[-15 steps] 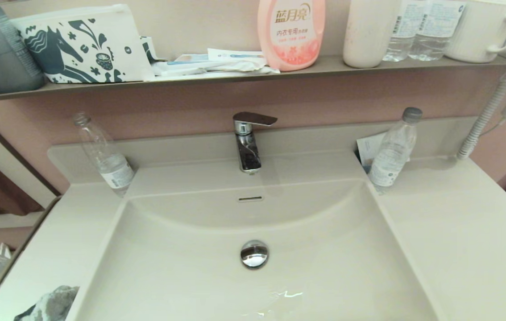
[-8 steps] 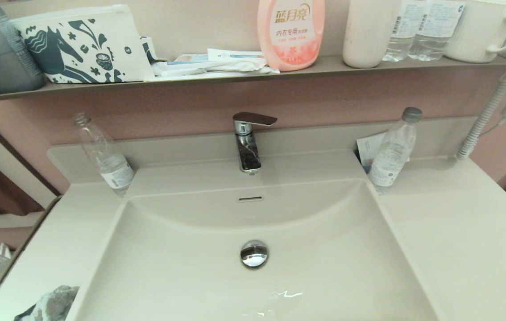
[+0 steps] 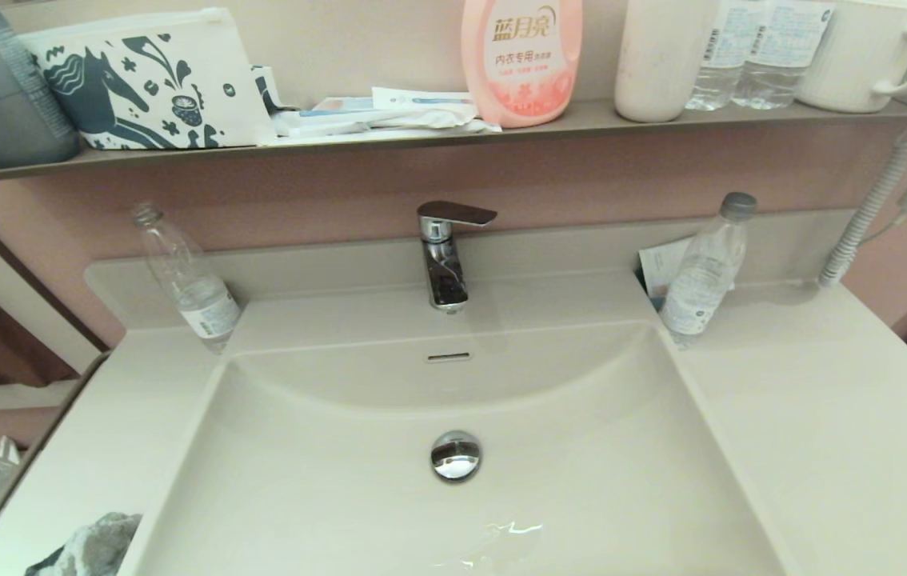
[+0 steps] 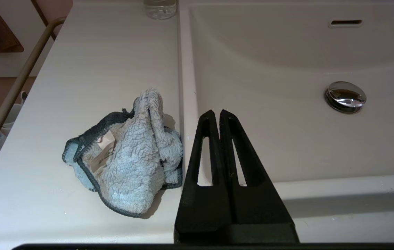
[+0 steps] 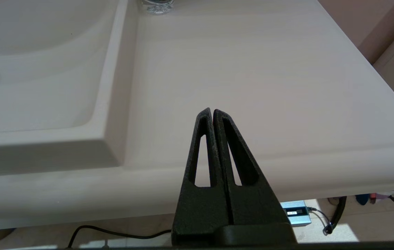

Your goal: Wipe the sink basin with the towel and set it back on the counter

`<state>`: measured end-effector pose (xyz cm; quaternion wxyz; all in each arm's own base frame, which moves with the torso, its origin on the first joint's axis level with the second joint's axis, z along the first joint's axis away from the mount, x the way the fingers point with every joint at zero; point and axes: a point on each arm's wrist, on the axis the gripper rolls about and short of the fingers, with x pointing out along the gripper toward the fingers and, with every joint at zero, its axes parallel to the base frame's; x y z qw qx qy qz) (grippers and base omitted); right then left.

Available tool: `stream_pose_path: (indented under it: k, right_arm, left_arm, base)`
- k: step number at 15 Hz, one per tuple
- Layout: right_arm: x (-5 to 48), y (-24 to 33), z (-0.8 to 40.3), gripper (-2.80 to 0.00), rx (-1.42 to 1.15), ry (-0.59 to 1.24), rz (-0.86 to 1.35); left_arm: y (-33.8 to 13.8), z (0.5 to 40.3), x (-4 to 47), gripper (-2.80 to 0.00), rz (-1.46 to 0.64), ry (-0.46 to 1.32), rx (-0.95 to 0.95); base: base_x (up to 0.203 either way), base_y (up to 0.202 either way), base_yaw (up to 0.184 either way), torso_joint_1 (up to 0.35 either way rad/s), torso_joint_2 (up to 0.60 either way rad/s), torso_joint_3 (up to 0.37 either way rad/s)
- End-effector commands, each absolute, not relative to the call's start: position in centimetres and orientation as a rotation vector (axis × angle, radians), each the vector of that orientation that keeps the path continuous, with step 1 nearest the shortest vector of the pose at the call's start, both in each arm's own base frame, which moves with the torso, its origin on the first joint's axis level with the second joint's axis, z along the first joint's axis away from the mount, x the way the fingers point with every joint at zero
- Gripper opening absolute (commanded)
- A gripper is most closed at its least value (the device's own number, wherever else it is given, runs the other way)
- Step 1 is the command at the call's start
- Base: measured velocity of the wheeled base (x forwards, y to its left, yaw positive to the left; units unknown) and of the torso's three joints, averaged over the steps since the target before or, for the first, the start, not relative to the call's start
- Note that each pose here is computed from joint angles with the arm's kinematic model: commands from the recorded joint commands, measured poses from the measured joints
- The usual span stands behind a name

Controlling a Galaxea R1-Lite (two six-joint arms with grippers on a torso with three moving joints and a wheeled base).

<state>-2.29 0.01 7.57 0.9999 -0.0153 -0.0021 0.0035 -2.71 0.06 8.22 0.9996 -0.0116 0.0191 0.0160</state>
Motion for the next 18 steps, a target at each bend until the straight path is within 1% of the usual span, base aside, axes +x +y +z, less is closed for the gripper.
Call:
stream_pose_path:
  k: [1,18]
  right_arm:
    - [-2.28,0.01,7.58,-2.8,-0.031,-0.003,0.008]
    - [-2.28,0.01,7.6,-2.8,-0.003,-0.005,0.007]
  left_arm:
    - [0.06,7.97,-2.69,-2.8,0.031,0.046,-0.024]
    - [0.06,7.97,-2.66,-2.8,0.031,0.041,-0.032]
  base:
    - [0.0,0.0,0.0,0.0,0.0,0.0]
    - [0.0,0.0,0.0,0.0,0.0,0.0]
